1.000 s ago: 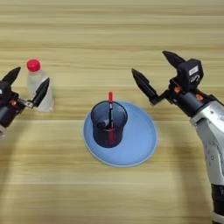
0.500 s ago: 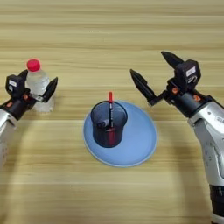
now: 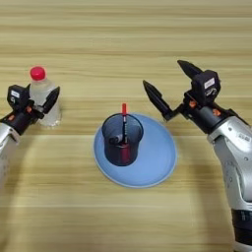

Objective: Move the objects on the table

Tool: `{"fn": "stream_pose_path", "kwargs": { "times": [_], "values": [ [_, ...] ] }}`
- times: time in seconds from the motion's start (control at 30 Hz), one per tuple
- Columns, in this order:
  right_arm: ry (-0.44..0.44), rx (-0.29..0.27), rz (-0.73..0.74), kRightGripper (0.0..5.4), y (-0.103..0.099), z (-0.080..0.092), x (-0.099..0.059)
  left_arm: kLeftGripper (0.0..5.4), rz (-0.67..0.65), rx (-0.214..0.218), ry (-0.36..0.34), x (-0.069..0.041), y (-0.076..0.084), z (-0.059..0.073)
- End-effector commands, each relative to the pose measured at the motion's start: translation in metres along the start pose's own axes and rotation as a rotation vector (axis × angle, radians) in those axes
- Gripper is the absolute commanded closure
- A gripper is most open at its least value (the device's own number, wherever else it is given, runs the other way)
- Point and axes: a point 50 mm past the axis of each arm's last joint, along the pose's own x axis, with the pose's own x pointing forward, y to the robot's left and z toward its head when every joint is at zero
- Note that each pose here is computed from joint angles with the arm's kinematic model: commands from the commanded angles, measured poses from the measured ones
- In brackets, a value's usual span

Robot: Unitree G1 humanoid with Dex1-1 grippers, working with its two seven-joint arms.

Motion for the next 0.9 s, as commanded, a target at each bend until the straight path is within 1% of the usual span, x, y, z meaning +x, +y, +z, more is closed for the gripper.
{"fn": "stream_pose_path", "kwargs": {
  "times": [0.03,0.13,0.23,0.4,0.53,0.67,0.77,0.9],
  "values": [
    [-0.002,-0.008,0.002,0.00,0.000,0.000,0.001,2.08,-0.021,0.050,-0.045,0.005,0.000,0.013],
    [-0.001,-0.006,0.008,0.00,0.001,-0.001,0.003,2.14,-0.049,0.073,-0.078,0.007,-0.001,0.023],
    [-0.003,-0.006,0.017,0.00,0.002,-0.001,0.005,2.15,-0.109,0.105,-0.120,0.009,-0.004,0.038],
    [-0.005,-0.008,0.046,0.00,0.005,0.000,0.009,2.15,-0.171,0.144,-0.186,0.012,-0.005,0.062],
    [-0.008,-0.008,0.075,0.00,0.009,0.002,0.012,2.15,-0.240,0.127,-0.232,0.013,-0.010,0.078],
    [-0.011,-0.013,0.118,0.00,0.013,0.003,0.015,2.15,-0.311,0.101,-0.259,0.014,-0.015,0.088],
    [-0.013,-0.019,0.168,0.00,0.018,0.006,0.017,2.15,-0.361,0.037,-0.279,0.014,-0.019,0.094],
    [-0.012,-0.032,0.260,0.00,0.028,0.009,0.019,2.18,-0.418,0.002,-0.289,0.016,-0.024,0.100]
  ]
}}
